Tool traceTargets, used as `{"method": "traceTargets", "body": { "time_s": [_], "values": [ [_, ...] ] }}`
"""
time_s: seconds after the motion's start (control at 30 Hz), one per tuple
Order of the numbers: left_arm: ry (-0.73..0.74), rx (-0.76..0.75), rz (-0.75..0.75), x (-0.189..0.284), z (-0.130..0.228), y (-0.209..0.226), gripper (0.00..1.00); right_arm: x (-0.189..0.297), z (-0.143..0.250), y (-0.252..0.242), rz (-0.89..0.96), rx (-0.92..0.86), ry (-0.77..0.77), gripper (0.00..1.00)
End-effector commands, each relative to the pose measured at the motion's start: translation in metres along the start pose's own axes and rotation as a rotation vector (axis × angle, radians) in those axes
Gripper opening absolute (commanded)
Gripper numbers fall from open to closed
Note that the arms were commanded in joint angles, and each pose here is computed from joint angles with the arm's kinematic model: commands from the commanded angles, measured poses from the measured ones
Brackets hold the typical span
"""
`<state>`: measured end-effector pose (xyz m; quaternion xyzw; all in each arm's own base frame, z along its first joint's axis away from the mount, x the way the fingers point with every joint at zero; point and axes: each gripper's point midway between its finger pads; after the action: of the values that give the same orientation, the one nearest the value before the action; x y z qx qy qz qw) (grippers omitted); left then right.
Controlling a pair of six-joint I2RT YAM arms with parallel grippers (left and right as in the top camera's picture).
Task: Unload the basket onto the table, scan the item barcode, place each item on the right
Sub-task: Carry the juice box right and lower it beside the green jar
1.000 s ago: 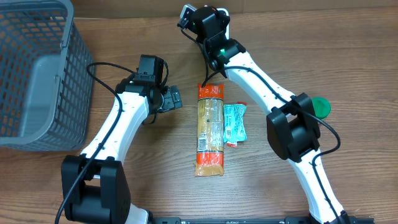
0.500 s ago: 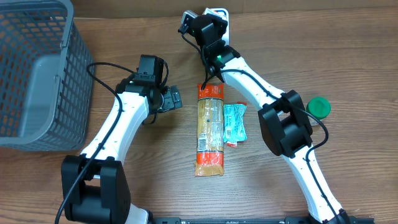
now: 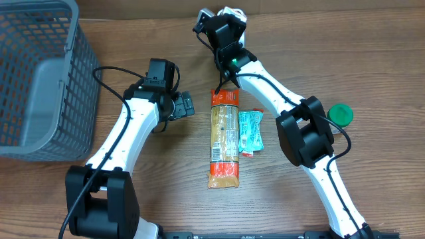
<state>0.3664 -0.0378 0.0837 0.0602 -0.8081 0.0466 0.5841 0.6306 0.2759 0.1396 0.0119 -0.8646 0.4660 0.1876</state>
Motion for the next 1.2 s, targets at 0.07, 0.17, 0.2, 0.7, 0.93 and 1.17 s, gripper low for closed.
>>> {"method": "traceTargets", "body": {
  "time_s": [0.07,0.17,0.2,0.7,0.93,1.17],
  "values": [
    [-0.021,0.005,0.009,0.006,-0.005,-0.002,1.0,0.043,-0.025,-0.085,0.084,-0.251,-0.013,0.04],
    [-0.021,0.005,0.009,0.006,-0.005,-0.002,1.0,0.075,-0.031,-0.125,0.08,-0.411,-0.014,0.04],
    [-0.021,0.005,0.009,0.006,-0.005,-0.002,1.0,0.084,-0.031,-0.135,0.077,-0.448,-0.011,0.03],
    [-0.021,0.005,0.009,0.006,-0.005,-0.002,1.0,0.265,0.113,-0.2,-0.411,-0.894,0.487,0.04],
    [-0.021,0.005,0.009,0.006,-0.005,-0.002,1.0,0.269,0.191,-0.161,-0.585,-0.974,0.843,0.04],
    [-0.021,0.005,0.009,0.006,-0.005,-0.002,1.0,0.238,0.248,-0.095,-0.595,-0.948,1.003,0.04]
  ]
}}
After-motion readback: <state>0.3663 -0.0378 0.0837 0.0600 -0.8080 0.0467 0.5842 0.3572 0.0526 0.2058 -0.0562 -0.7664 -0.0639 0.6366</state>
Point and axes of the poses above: each gripper's point midway between its finger pads, its own x axis back along the fingers, its own y axis along the line the jaws close on, z = x × y, and after that the axes turned 8 degrees about -x, right-handed
